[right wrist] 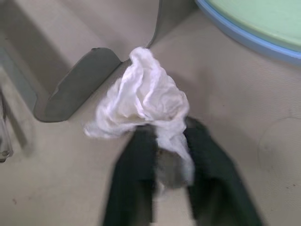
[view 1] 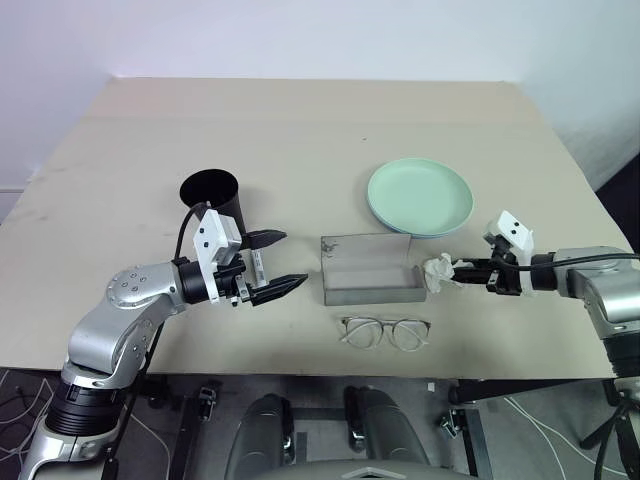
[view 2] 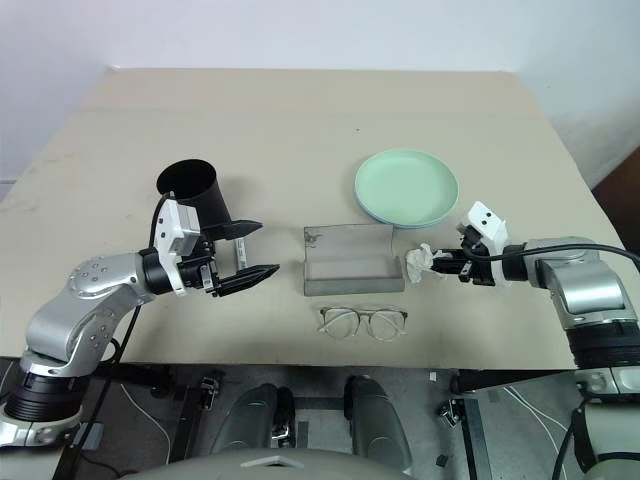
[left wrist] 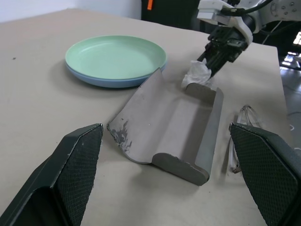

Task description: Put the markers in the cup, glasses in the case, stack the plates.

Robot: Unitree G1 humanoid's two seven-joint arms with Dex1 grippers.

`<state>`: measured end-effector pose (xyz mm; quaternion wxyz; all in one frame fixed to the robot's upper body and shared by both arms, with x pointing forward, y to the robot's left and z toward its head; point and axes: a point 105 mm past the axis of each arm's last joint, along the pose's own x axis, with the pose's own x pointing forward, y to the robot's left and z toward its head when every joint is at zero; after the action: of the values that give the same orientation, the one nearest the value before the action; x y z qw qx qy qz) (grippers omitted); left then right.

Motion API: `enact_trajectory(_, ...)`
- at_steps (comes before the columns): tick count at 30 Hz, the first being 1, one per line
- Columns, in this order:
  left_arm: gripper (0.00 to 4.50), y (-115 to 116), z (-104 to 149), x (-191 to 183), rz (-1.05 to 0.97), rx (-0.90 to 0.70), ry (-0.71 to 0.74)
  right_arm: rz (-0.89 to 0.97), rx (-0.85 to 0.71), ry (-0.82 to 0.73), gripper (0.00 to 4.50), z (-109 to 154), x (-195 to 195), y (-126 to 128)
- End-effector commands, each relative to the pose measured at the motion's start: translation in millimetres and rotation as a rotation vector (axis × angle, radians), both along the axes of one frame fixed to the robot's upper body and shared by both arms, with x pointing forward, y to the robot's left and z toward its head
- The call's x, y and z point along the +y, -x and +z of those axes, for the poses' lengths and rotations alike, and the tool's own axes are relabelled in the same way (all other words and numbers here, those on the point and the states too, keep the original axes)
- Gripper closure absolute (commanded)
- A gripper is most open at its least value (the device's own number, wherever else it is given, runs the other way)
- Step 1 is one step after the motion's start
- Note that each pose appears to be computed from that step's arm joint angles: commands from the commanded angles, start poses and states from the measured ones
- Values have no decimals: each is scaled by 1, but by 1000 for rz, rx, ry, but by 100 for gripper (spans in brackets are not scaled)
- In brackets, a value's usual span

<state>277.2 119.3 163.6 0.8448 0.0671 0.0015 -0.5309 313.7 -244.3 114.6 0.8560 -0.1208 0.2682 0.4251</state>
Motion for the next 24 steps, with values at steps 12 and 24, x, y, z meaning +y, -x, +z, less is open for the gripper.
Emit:
enact_trajectory(12,0,-1,10,2,19,-46,1,-236,-382,-215,448,119,-11,-68)
enact_trajectory(24,0,2,12,3,41,-52,3,-344,-273,-132,381,76,13,-125)
